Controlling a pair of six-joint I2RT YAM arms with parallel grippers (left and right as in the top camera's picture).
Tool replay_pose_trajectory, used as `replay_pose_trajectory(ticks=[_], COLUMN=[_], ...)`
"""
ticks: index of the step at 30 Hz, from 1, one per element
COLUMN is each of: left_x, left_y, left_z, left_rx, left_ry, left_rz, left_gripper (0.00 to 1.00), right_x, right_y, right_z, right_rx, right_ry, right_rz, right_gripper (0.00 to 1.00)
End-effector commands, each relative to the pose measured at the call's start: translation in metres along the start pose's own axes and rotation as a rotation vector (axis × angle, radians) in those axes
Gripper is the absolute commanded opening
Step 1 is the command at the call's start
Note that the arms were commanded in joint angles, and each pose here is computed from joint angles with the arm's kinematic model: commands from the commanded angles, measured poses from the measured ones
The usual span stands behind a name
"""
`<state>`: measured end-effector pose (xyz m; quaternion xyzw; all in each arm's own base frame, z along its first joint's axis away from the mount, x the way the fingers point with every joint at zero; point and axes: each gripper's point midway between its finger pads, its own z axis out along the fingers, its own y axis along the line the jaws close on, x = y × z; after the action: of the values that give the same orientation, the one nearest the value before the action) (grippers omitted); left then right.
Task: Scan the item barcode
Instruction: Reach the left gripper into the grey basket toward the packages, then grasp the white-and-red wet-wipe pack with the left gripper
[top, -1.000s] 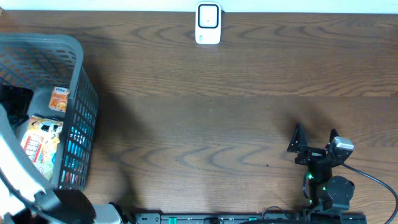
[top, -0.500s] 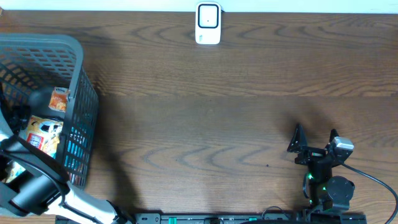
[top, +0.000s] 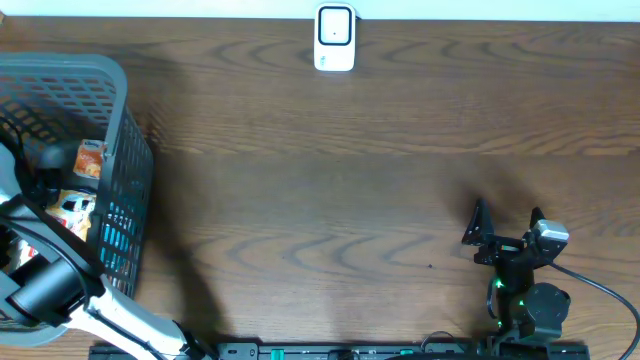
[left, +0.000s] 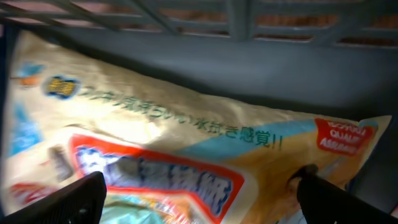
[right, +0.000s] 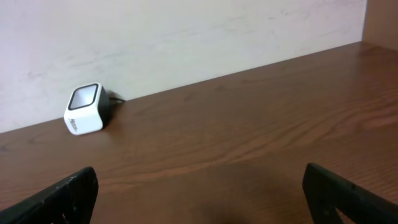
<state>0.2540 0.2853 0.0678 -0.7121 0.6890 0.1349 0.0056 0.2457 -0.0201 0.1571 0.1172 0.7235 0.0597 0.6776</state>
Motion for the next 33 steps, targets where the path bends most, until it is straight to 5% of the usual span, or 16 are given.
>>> replay_pose_trajectory(ticks=[1, 6, 8, 11, 12, 19, 28, 31, 32, 33], left_x=[0.015, 0.035, 0.044, 0.051, 0.052, 0.031, -0.02, -0.019, -0.019, -0.018], left_y=[-0.004, -0.001, 0.003, 0.01, 0.012, 0.007, 0.024, 0.038, 0.043, 0.049], left_z=[0.025, 0.049, 0.057, 0.062, 0.062, 0.015, -0.171, -0.199, -0.204, -0.204], left_rx=[-0.006, -0.022, -0.039, -0.065, -0.073, 0.006, 0.389, 0.452, 0.457, 0.441], left_ry=[0.042, 0.054, 0.066, 0.08, 0.084, 0.021, -0.328, -0.386, -0.396, -0.401], left_rz=[0.004, 0.03, 0.043, 0.054, 0.067, 0.173, 0.031, 0.005, 0.0, -0.013], left_gripper=[0.98, 0.97, 0.73, 0.14, 0.08, 0.08, 0.07, 0.07, 0.1, 0.39], right_x=[0.001, 0.001, 0.001, 0.001, 0.001, 0.001, 0.001, 0.001, 0.001, 0.001], right_y=[0.001, 0.001, 0.001, 0.001, 0.001, 0.001, 0.001, 0.001, 0.001, 0.001], right_z=[0.0, 0.0, 0.0, 0.0, 0.0, 0.0, 0.0, 0.0, 0.0, 0.0], right_rx=[-0.005, -0.005, -0.005, -0.005, -0.005, -0.005, -0.005, -0.005, -0.005, -0.005], right_ry=[0.0, 0.0, 0.0, 0.0, 0.001, 0.0, 0.0, 0.0, 0.0, 0.0], right_rz=[0.011, 0.011, 0.011, 0.011, 0.011, 0.011, 0.011, 0.011, 0.011, 0.011], right_gripper=[0.99, 0.99, 0.99, 0.99, 0.99, 0.99, 0.99, 0.99, 0.99, 0.99])
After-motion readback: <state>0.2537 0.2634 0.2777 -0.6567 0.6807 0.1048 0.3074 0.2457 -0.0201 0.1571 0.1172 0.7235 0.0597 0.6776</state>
